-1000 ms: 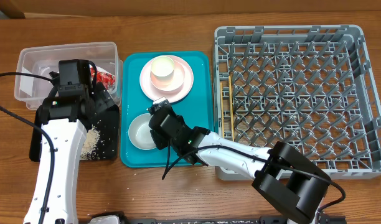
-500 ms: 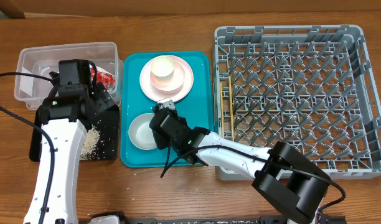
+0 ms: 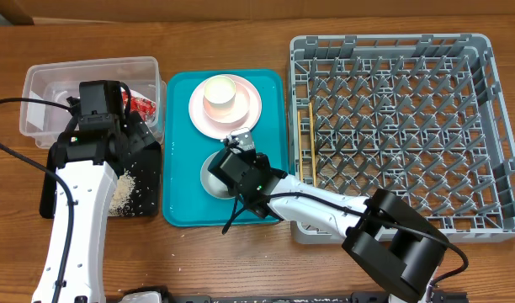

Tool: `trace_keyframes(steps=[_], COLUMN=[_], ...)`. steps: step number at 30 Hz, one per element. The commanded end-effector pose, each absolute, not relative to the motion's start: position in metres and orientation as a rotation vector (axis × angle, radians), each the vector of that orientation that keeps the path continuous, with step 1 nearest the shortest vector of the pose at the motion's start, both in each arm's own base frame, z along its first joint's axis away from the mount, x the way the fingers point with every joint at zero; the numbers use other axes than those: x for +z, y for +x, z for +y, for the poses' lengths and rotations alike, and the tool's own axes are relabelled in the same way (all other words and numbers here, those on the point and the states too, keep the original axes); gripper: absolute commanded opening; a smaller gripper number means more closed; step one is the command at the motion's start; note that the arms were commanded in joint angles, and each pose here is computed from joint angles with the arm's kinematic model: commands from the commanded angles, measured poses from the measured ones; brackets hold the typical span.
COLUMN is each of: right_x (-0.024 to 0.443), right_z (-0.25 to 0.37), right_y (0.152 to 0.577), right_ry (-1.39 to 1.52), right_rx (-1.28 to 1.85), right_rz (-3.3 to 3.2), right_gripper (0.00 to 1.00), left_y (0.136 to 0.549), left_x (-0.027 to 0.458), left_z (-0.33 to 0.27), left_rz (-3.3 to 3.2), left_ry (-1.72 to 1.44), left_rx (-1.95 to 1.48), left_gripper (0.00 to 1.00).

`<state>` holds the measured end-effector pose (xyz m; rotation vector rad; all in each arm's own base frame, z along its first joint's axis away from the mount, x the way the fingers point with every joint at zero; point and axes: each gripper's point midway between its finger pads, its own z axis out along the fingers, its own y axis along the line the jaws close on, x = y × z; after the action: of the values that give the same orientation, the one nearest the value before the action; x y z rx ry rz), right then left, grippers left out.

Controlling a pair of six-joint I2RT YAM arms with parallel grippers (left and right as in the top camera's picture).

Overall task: Sort waste into correct bins and load items into the dishwasher
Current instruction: 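Close the right gripper on the white bowl rim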

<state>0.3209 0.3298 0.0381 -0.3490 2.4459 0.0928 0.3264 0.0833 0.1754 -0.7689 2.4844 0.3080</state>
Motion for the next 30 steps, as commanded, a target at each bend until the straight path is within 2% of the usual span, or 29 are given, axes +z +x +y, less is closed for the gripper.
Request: trace_keyframes(steps=[1,6,9,12,15,24,30], right_x=[0.055,0.082,0.103,0.119,0.123,0.114,0.092], right_z=[0.31,0.315,0.342,0.382,0.403,0.416,0.402], right_y=[0.337,0.339,0.328,0.303,0.285,0.257,0.262], right_ry=[-0.266,-0.24,-0.289,-0.401,-0.477,-0.676,-0.655], right_rx=[-0.036,0.02,0.215,0.504,0.648,0.611,0.499], right_rz=[2.361,2.32,2.342,2.383,2.394,2.372,2.392], right_gripper=[0.06,0.16,0.24,0.27,0.29,0.32,0.36], left_y=[0.328,0.328,0.328,0.328,0.328,0.328,0.328], left_x=[0.182,0.182,0.182,0.182,0.182,0.182,0.182], left_z=[0.083,0.083,0.083,0.083,0.083,0.083,0.083], left_rz=[2.473,2.473,2.473,2.473,2.473,2.473,2.473], left_ry=[-0.755,-0.755,-0.755,-0.755,-0.755,-0.755,-0.755], left_rx=[0.293,0.292,0.293,0.293,0.292,0.292,0.292], left_gripper=[1.0,1.0,1.0,1.0,1.0,1.0,1.0])
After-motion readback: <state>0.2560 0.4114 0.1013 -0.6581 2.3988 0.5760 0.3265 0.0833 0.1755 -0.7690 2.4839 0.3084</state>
